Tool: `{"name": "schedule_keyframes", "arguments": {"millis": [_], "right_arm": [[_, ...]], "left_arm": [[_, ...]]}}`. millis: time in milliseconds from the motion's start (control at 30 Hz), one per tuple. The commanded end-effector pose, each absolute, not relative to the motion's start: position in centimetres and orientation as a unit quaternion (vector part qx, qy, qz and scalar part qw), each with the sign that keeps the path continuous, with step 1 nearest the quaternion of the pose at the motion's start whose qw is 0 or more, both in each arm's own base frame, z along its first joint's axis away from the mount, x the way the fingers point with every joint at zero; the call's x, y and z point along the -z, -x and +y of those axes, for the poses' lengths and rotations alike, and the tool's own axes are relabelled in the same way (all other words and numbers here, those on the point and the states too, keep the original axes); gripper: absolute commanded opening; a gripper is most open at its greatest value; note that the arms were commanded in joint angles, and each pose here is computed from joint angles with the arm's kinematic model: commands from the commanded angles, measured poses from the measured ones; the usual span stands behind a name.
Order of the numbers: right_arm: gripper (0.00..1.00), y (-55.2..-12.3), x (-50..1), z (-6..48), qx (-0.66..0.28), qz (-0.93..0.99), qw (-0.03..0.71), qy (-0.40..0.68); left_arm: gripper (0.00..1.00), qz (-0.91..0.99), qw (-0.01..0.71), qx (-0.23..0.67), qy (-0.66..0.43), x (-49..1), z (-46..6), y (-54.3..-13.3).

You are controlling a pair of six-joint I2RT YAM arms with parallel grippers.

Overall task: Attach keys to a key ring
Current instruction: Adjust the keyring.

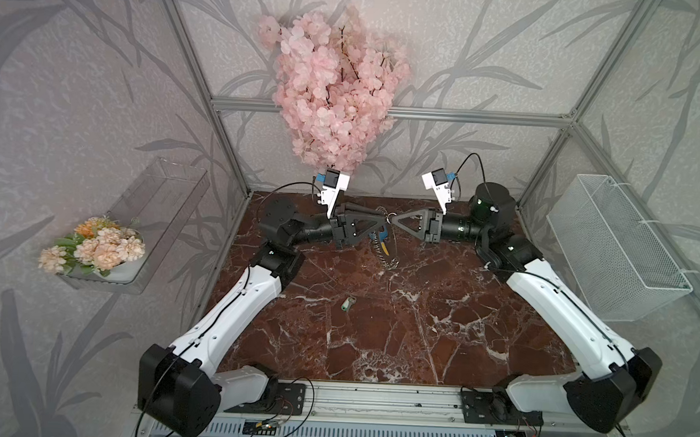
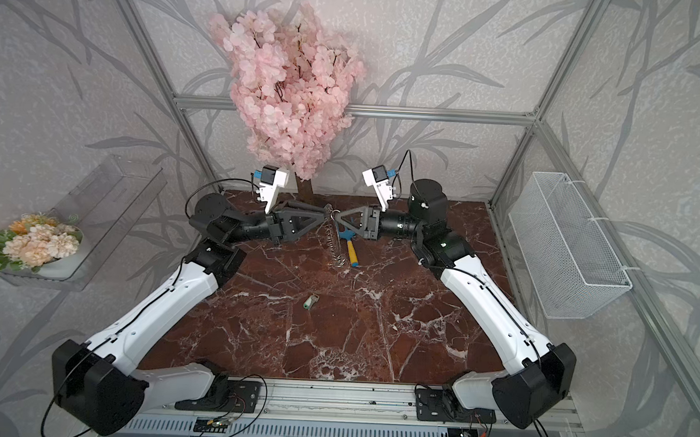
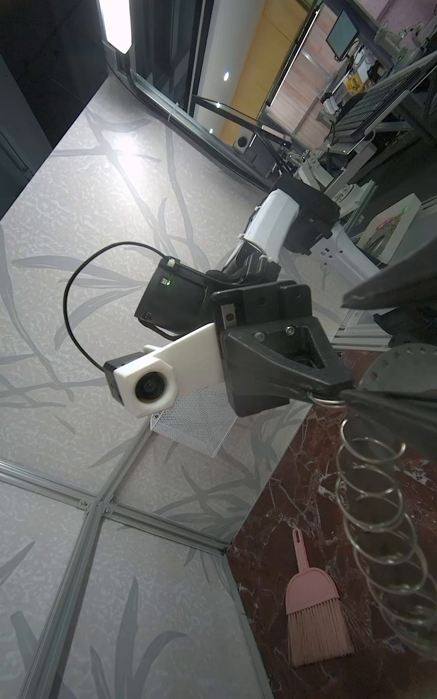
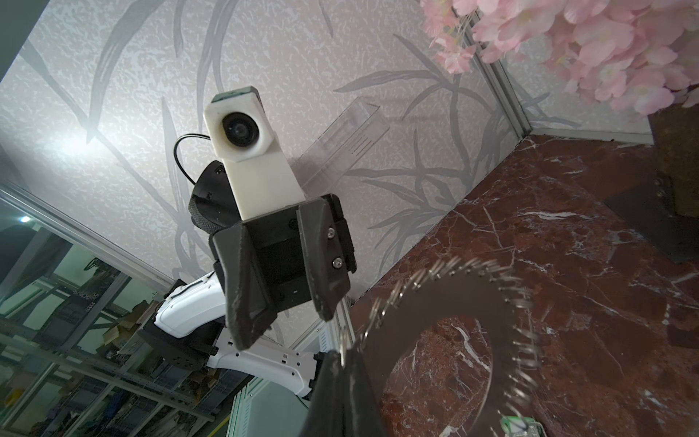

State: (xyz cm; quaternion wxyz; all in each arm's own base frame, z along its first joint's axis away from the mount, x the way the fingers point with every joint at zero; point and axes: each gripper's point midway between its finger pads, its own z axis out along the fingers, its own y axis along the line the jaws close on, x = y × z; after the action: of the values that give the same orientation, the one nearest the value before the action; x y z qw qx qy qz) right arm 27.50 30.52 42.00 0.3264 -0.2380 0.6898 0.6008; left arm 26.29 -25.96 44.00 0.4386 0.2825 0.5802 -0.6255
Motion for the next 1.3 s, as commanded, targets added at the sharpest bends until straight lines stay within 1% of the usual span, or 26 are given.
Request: {"name": "schedule_keyframes", "arguments": {"millis": [0, 633, 800, 1133, 1267], "right_arm": [[0.0, -26.6, -44.0, 30.5, -0.609, 0.664, 0.341, 0.268], [0.0, -25.1, -44.9, 31.0, -0.614, 0.647, 0.334, 0.305], [0.0, -25.1, -44.9, 31.1, -0.612, 0.648, 0.335, 0.305], [0.0, -25.2, -44.7, 31.3, -0.608, 0.65, 0.337, 0.306], [0.0, -25.1, -44.7, 31.3, -0.609, 0.65, 0.336, 0.307]], "left_arm": [[0.38, 0.567, 0.45, 0.619, -0.302, -45.5, -26.1, -25.6], [0.39, 0.589, 0.452, 0.598, -0.301, -44.4, -26.6, -26.6], [0.31, 0.579, 0.445, 0.608, -0.313, -44.8, -26.9, -25.8], [0.21, 0.569, 0.434, 0.617, -0.327, -45.1, -27.5, -24.9], [0.13, 0.567, 0.431, 0.619, -0.33, -45.1, -27.6, -24.7]]}}
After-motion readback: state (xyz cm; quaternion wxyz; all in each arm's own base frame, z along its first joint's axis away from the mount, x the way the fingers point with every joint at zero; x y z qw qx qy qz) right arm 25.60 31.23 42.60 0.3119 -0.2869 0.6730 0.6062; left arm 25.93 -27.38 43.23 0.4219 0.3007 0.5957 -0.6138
